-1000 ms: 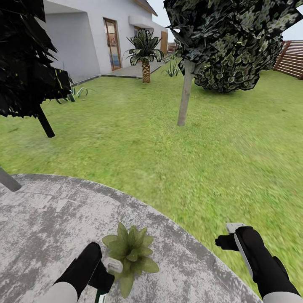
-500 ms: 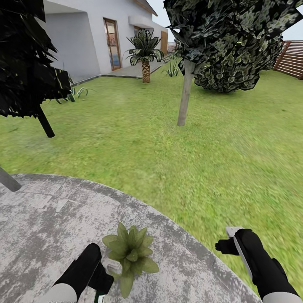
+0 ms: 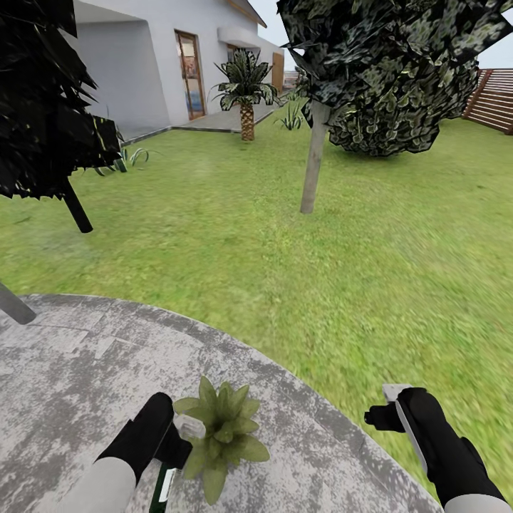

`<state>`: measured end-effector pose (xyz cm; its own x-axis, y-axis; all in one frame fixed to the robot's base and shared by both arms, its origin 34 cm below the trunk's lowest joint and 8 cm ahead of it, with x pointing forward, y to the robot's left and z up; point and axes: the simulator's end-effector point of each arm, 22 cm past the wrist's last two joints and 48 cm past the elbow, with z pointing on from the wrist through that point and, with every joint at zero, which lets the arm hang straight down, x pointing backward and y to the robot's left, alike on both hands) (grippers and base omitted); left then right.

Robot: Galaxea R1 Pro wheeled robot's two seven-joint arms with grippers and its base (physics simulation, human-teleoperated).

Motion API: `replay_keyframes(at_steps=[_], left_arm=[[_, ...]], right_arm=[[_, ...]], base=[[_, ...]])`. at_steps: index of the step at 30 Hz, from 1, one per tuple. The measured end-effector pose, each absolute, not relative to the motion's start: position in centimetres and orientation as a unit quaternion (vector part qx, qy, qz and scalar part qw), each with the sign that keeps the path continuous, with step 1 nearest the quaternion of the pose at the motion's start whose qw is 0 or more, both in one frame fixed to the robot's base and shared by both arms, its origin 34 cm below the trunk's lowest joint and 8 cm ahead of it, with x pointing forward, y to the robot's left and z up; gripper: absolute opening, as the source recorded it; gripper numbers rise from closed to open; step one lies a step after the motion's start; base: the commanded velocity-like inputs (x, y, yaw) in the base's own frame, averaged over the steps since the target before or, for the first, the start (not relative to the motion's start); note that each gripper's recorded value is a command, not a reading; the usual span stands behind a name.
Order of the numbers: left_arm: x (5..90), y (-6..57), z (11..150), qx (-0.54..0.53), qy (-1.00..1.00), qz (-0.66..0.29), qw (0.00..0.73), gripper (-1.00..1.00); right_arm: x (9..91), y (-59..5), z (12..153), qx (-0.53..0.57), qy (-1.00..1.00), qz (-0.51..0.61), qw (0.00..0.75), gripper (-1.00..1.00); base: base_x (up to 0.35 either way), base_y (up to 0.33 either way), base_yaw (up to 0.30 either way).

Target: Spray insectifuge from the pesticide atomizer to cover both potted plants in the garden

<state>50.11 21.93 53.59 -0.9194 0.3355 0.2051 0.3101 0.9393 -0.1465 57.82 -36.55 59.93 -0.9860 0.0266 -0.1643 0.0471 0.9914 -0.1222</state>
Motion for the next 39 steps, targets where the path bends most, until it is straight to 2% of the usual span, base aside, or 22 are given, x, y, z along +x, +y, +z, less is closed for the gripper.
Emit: replay_keyframes(at_steps=[21, 30, 39], left_arm=[[51.4, 21.8, 54.0, -0.163, -0.979, 0.057, 0.105, -1.0], [46.4, 22.0, 52.2, -0.161, -0.974, 0.063, 0.145, -1.0], [45.4, 22.1, 51.8, -0.16, -0.973, 0.064, 0.155, -1.0]], right_arm=[[57.8, -36.6, 59.8, 0.018, 0.995, -0.063, 0.08, 1.0], [57.5, -36.5, 59.4, 0.018, 0.995, -0.062, 0.075, 1.0], [57.4, -36.5, 59.1, 0.018, 0.995, -0.062, 0.073, 1.0]], base=[[0.0, 0.0, 0.0], [0.0, 0.0, 0.0], [0.0, 0.0, 0.0]])
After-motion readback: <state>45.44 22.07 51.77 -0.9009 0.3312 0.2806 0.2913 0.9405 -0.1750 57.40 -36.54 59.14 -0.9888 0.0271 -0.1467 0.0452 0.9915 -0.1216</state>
